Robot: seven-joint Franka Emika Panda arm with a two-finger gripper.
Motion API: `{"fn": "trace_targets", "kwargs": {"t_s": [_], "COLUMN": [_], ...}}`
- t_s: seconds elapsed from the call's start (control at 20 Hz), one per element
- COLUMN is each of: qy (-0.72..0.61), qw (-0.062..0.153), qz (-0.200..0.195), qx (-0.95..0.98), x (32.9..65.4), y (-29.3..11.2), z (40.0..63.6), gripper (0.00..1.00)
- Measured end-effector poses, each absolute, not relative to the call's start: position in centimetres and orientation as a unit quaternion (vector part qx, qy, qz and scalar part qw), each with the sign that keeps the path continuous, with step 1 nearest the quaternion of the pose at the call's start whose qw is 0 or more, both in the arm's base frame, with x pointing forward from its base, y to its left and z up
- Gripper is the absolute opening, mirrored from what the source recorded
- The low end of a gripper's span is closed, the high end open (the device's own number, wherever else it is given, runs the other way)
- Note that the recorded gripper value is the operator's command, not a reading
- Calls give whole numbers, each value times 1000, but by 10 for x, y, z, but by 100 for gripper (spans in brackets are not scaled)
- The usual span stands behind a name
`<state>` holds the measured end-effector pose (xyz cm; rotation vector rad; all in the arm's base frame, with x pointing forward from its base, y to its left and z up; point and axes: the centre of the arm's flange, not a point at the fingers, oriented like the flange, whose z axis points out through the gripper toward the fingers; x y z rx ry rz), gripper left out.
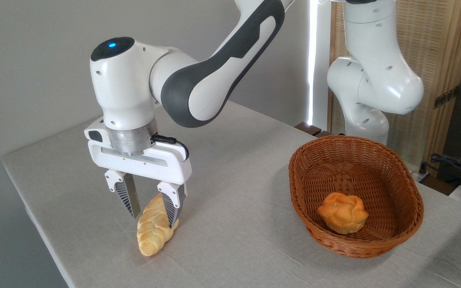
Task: Put bread into the basket
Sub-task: 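Close the gripper around the middle of the bread roll, then lift the bread roll and carry it toward the wicker basket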
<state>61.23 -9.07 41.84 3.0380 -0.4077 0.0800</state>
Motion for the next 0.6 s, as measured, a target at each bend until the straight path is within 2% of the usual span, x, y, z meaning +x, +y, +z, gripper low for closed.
{"fn": "trace_targets", "kwargs": {"t_s": [0.45,0.6], "qy": [-138,-179], "qw": [37,35], "qz": [26,34], "qx": [989,983], "x": [612,611], "y": [-91,-91], "z": [418,429], "gripper": [21,22]}}
